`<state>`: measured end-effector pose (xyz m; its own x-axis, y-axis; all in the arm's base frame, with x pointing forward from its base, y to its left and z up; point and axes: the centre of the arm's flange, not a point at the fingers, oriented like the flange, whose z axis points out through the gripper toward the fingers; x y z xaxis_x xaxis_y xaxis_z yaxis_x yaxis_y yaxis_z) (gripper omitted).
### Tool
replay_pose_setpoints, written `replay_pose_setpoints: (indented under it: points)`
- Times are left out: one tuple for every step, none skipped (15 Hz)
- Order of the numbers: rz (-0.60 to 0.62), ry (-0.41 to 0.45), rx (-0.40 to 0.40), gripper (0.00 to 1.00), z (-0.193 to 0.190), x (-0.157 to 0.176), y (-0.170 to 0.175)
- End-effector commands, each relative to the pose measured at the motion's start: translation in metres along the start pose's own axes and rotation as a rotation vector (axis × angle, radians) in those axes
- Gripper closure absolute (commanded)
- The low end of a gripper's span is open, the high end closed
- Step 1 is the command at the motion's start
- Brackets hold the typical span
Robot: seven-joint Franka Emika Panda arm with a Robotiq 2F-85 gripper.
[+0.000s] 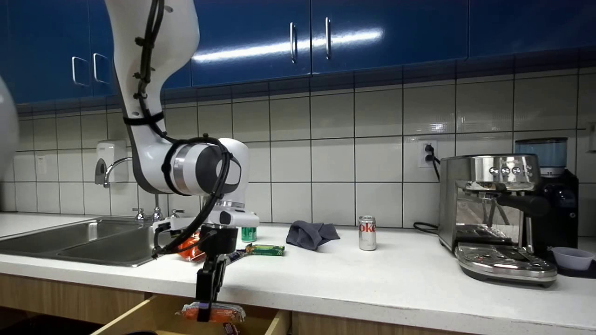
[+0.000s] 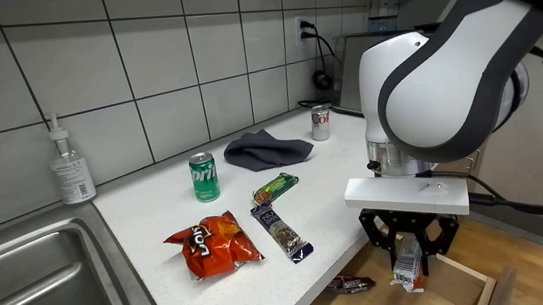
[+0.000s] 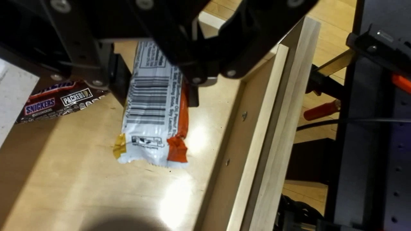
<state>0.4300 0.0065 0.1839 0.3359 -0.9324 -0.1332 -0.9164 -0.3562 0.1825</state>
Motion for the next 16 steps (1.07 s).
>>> replay_pose_setpoints:
  points:
    - [-0.024, 0.023, 0.033, 0.81, 0.0017, -0.0127, 0.011]
    - [-0.026, 0.026, 0.041, 0.81, 0.0037, -0.0142, 0.011]
    - [-0.028, 0.036, 0.046, 0.81, 0.0057, -0.0154, 0.0112]
    - [-0.031, 0.04, 0.052, 0.81, 0.0072, -0.0162, 0.0117]
    - [-0.03, 0.046, 0.057, 0.81, 0.0083, -0.0167, 0.0119]
    - [-0.029, 0.05, 0.06, 0.81, 0.0094, -0.0172, 0.012]
    - [-0.033, 0.055, 0.06, 0.31, 0.01, -0.0175, 0.0121]
    - [-0.035, 0.061, 0.061, 0.29, 0.0104, -0.0177, 0.012]
    - [-0.039, 0.064, 0.061, 0.23, 0.0105, -0.0177, 0.0121]
    - [-0.044, 0.068, 0.062, 0.15, 0.01, -0.0177, 0.0118]
    - [-0.048, 0.07, 0.064, 0.08, 0.0093, -0.018, 0.0114]
    - [-0.052, 0.071, 0.066, 0.01, 0.0085, -0.0182, 0.011]
    - [-0.059, 0.074, 0.067, 0.0, 0.0075, -0.0188, 0.0107]
    - [-0.068, 0.076, 0.07, 0.0, 0.0056, -0.0194, 0.0101]
    - [-0.076, 0.074, 0.075, 0.0, 0.004, -0.0197, 0.01]
    - [-0.082, 0.073, 0.077, 0.0, 0.0023, -0.0201, 0.0108]
